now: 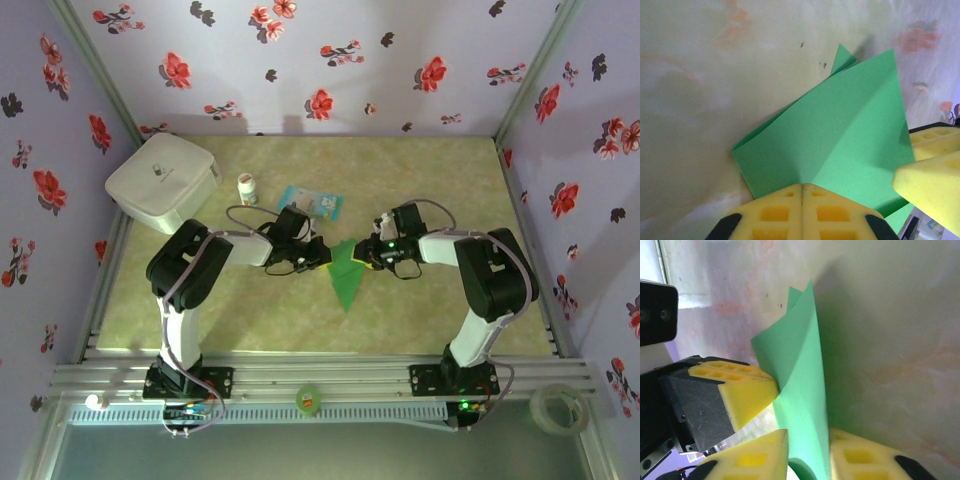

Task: Fold a paper plane with a square sheet of paper (pick it up from the middle)
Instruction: Fold the wing for the fifth time at the center of the table.

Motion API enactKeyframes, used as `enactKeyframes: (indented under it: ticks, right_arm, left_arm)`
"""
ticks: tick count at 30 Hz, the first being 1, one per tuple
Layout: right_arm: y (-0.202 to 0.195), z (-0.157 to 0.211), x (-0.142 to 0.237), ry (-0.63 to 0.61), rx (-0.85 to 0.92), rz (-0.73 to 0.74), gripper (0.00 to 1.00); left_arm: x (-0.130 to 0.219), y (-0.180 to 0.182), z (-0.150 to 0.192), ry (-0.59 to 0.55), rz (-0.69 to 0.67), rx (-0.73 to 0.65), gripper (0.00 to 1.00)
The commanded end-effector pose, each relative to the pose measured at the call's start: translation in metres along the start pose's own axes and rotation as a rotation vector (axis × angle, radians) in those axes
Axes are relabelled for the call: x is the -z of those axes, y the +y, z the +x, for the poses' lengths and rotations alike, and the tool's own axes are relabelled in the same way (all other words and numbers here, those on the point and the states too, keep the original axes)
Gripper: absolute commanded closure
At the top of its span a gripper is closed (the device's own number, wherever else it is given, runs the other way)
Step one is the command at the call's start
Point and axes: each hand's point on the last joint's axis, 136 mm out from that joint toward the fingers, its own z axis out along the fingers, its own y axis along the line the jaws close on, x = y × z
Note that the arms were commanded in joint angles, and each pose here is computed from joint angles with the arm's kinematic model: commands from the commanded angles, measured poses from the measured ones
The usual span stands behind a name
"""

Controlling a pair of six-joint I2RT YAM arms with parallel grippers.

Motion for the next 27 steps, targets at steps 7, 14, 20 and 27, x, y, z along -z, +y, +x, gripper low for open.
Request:
enactKeyframes:
  ticks: [7, 14, 20, 27]
  right_arm:
    - [-0.004, -0.002, 0.002, 0.053, 0.035, -0.007, 0.85]
    - [-0.002, -0.005, 0.005, 0.027, 0.003, -0.013, 1.00]
    - [-0.007, -0.030, 0.019, -0.232, -0.238, -0.017, 1.00]
    - [-0.002, -0.033, 0.024, -0.393, -0.370, 0.016, 1.00]
  left_arm:
    - [-0.008, 0.023, 0.000, 0.003, -0.076, -0.014, 0.95]
    - [0.005, -0.001, -0.010, -0.031, -0.033, -0.061, 0.79]
    - [0.054, -0.045, -0.032, -0.176, 0.007, -0.167, 0.64]
    - [0.060, -0.067, 0.005, -0.174, -0.143, -0.534, 0.62]
